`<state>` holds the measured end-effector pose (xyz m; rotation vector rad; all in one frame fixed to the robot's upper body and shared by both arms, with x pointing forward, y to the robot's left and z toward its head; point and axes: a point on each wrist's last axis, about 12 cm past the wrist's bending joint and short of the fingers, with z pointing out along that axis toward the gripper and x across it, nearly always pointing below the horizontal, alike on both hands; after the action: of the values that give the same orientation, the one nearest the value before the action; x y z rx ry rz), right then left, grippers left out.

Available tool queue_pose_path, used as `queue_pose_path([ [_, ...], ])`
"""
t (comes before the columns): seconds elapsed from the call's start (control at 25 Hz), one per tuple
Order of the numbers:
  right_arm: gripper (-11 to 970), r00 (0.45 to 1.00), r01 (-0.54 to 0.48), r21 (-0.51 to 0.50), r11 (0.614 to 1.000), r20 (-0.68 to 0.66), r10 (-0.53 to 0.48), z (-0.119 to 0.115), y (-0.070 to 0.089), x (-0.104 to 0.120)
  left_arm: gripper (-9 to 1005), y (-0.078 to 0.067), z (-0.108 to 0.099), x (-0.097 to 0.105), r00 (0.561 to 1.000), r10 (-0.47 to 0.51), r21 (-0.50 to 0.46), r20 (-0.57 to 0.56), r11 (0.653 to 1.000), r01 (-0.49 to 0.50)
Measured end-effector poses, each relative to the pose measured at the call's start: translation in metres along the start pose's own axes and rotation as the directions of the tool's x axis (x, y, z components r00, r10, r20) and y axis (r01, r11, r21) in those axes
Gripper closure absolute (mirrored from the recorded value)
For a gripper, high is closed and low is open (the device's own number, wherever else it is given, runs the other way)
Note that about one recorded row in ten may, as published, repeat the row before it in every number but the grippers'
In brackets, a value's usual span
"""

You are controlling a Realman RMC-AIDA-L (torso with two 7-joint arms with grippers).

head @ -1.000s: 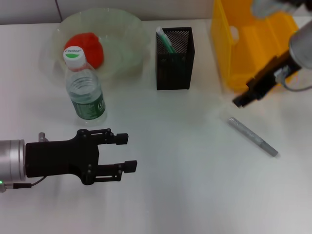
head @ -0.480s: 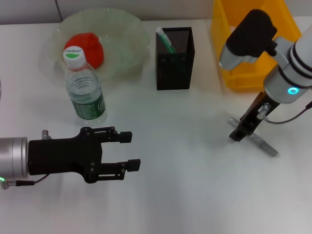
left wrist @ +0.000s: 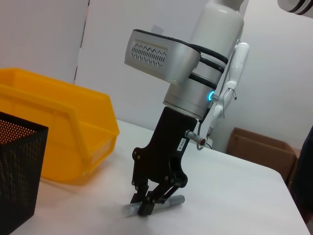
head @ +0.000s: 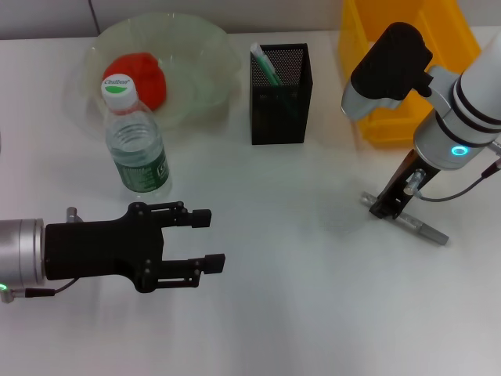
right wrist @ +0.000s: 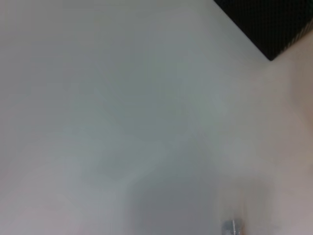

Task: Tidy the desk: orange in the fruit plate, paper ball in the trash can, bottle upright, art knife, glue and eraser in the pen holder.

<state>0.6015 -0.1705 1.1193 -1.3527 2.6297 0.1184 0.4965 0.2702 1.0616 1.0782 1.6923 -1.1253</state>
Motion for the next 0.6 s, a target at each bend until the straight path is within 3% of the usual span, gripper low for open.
queue_pose_path([
  [0.12,813,1.000,-0.002,-0.004,1.000,0.010,0.002,-0.002,0.000,0.000,266,0.000,0.000,0.000,1.000,0.000,-0.001,0.000,1.000,0.000],
  [0.2,816,0.999,0.000,-0.021,1.000,0.041,0.001,-0.007,0.002,0.000,266,0.000,0.000,0.000,1.000,0.000,-0.002,-0.001,1.000,0.000],
  [0.4,820,0.965,-0.035,-0.116,0.993,0.255,0.064,-0.044,-0.001,0.003,266,0.000,-0.001,0.001,1.000,-0.002,-0.002,0.000,1.000,0.002],
  [0.52,820,0.866,-0.058,-0.260,0.964,0.467,0.178,-0.064,-0.013,0.010,266,-0.001,-0.002,0.001,1.000,-0.004,-0.002,0.001,1.000,0.004],
  [0.6,820,0.747,-0.038,-0.381,0.924,0.603,0.280,-0.067,-0.021,0.018,265,-0.002,-0.002,0.002,1.000,-0.005,-0.002,0.002,1.000,0.005],
])
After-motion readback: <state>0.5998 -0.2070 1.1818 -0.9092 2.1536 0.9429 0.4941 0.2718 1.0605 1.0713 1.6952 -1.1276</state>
